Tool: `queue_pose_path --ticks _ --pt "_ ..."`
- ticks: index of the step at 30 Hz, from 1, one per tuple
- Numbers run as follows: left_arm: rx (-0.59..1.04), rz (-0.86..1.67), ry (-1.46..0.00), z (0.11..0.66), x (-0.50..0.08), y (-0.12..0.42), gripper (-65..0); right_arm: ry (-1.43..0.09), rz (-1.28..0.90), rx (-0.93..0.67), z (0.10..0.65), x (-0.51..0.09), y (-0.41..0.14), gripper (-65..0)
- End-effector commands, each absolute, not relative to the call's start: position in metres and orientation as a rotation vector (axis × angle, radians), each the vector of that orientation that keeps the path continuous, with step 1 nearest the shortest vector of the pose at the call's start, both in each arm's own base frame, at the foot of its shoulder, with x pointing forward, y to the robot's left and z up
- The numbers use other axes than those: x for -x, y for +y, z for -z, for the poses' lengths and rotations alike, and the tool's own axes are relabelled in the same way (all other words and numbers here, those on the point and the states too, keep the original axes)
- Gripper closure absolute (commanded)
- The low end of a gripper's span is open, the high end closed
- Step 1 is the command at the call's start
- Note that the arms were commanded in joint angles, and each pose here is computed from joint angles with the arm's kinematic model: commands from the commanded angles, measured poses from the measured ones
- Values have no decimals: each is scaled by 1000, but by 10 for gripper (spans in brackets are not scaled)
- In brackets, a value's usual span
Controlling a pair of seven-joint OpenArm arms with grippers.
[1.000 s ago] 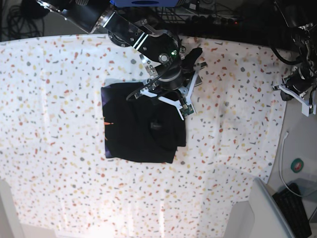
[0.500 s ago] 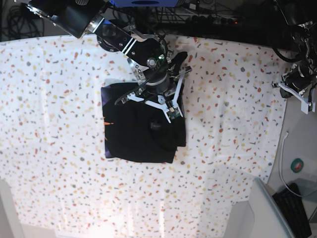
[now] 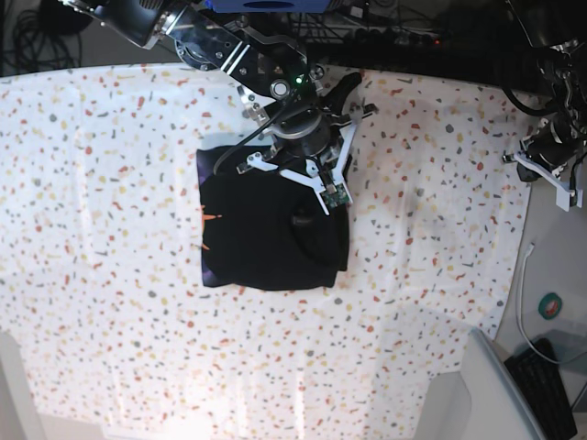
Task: Layout the t-shirt on the table in an organized manner, then fold the t-shirt properly
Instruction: 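Press and flatten the folded bundle with the right gripper, left gripper withdrawn, then grasp opposite sides of the folded bundle with both grippers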
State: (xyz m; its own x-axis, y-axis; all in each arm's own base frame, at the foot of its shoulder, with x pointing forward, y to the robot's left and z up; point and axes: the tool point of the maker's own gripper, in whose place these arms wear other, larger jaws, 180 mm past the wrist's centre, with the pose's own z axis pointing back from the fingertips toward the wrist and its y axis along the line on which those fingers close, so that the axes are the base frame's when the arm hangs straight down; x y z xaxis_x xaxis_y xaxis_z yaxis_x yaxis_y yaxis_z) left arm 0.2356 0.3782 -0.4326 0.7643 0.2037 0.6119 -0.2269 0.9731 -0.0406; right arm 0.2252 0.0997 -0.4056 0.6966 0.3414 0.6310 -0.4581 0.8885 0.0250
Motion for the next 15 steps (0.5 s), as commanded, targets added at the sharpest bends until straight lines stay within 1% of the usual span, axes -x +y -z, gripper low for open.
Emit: queue_pose_path --ticks 1,4,11,15 --pt "-55 -220 -708 418 -246 386 0 -709 -443 -203 394 -233 108 0" --pt "-51 -220 -706 419 -246 385 0 -694 -447 -190 402 -232 106 0" --pt "4 -112 -669 432 -257 348 0 -681 -442 -198 403 -230 113 0" --pt "31 -123 -692 432 -268 335 0 -678 -441 -199 404 -230 114 0"
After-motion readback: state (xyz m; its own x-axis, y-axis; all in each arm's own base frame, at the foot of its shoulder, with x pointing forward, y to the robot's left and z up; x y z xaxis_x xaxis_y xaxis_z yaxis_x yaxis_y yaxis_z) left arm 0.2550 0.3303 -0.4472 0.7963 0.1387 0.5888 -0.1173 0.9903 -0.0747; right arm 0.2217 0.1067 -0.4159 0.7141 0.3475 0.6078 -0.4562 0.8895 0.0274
